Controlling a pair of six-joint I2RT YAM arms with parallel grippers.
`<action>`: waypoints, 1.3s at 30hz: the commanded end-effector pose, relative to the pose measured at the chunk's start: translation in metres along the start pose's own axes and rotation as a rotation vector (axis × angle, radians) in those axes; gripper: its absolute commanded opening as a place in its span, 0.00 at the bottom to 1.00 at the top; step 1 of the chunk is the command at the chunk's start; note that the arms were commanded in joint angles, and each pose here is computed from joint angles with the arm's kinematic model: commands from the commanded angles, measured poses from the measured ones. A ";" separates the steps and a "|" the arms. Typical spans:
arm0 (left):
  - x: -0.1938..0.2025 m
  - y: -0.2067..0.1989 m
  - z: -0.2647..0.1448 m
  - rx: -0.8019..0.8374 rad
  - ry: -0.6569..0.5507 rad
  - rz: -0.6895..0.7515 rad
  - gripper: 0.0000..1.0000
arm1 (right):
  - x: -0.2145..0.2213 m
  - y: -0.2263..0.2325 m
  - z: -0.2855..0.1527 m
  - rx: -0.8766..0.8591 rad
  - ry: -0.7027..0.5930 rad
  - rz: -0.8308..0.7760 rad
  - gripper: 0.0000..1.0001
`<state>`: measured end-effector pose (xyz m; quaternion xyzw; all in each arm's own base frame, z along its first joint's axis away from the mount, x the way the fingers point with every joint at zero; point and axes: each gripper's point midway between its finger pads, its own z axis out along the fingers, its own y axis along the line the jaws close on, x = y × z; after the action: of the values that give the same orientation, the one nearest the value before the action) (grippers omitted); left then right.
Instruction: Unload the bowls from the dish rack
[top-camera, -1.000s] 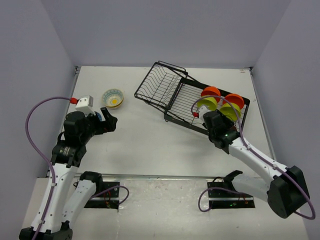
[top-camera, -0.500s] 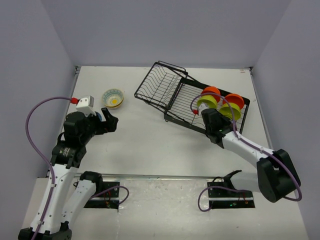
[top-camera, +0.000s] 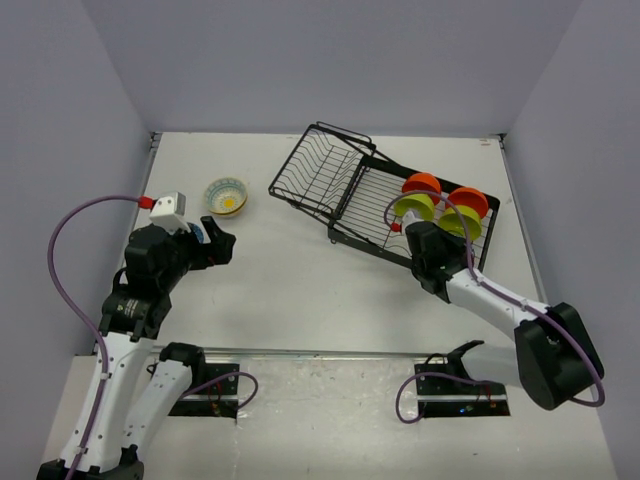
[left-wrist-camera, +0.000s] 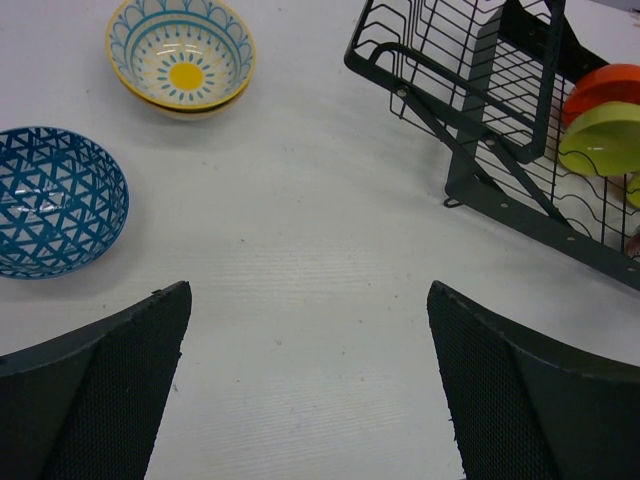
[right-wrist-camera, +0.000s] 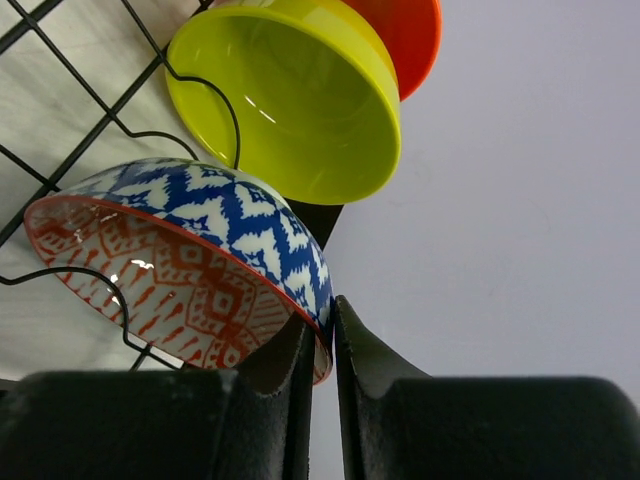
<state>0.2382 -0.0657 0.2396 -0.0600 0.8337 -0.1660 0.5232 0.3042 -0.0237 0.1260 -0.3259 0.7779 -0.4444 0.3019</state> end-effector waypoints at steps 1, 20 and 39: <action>-0.007 -0.004 0.001 0.027 -0.036 0.037 1.00 | -0.011 -0.022 -0.003 0.084 -0.047 0.095 0.00; -0.009 -0.003 -0.004 0.023 -0.057 0.034 1.00 | -0.009 -0.093 -0.033 0.345 -0.123 0.249 0.00; -0.079 -0.088 -0.012 0.336 -0.172 -0.036 1.00 | -0.161 -0.090 -0.183 -0.808 -0.503 1.192 0.00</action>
<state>0.2497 -0.1023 0.2911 -0.0218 0.7886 -0.2583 0.5575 0.3043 0.0869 0.3282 -0.0243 0.8107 0.0056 0.5850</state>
